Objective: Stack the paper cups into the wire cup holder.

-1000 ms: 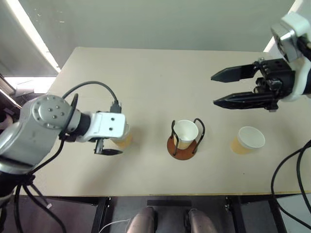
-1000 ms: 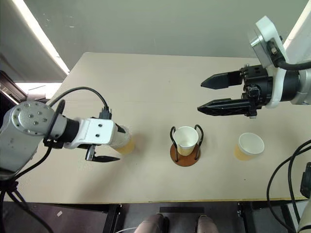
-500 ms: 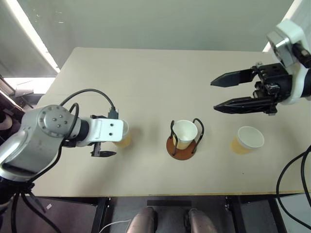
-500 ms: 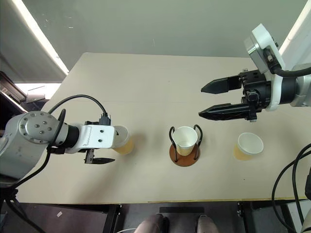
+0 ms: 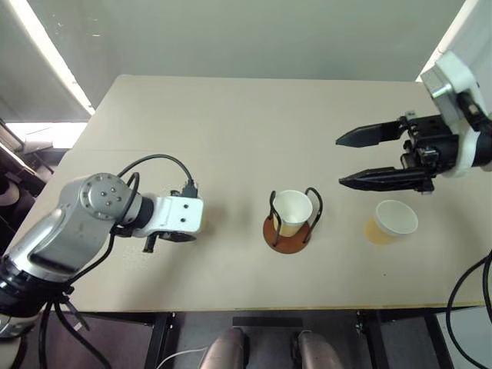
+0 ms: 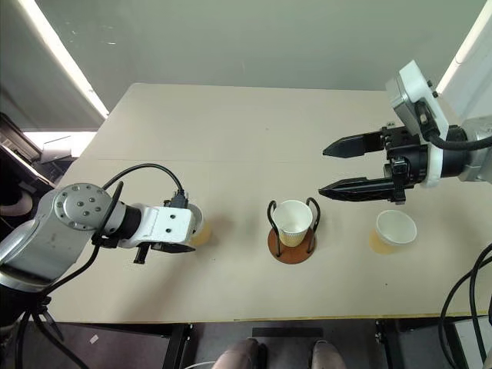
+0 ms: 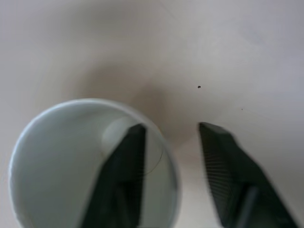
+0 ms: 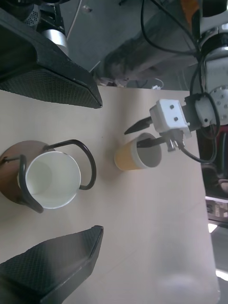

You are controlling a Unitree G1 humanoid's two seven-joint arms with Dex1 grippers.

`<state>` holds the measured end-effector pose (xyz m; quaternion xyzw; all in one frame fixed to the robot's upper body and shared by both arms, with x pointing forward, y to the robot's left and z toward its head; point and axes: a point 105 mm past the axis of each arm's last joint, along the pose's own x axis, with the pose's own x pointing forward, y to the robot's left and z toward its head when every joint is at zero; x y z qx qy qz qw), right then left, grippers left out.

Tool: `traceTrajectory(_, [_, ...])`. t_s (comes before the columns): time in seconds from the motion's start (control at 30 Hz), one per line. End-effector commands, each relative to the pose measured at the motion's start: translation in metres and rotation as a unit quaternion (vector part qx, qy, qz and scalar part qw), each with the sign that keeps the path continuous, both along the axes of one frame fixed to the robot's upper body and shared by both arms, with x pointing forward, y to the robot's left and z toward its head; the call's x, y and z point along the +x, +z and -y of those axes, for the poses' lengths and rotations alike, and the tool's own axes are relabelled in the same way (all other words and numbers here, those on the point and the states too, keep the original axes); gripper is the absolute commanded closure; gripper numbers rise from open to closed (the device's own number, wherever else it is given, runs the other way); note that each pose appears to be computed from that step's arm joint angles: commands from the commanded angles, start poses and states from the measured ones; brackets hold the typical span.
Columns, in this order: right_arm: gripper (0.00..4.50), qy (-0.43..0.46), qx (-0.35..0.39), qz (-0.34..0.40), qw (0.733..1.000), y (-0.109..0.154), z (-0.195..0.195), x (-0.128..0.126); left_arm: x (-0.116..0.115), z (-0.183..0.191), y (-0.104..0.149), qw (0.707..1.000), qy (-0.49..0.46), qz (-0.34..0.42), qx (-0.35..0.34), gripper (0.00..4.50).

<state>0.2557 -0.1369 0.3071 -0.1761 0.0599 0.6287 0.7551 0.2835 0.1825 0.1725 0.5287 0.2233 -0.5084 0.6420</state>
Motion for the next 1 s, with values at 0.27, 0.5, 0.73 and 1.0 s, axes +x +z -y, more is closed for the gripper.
traceTrajectory(0.27, [0.38,0.031,-0.063,0.019,0.997,-0.004,0.012,-0.020,0.025,0.025,0.062,0.996,-0.043,0.058,-0.054,4.44])
traceTrajectory(0.5, [0.38,0.035,-0.073,0.016,0.997,-0.006,0.014,-0.021,0.026,0.065,0.104,0.983,-0.113,0.022,-0.142,4.44])
traceTrajectory(0.73, [0.38,0.027,-0.072,0.012,0.997,-0.004,0.016,-0.025,0.028,0.091,0.124,0.970,-0.180,-0.003,-0.163,4.44])
traceTrajectory(1.0, [0.38,0.004,-0.077,0.014,0.997,-0.004,0.023,-0.026,0.023,0.119,0.126,0.954,-0.248,-0.032,-0.166,4.44])
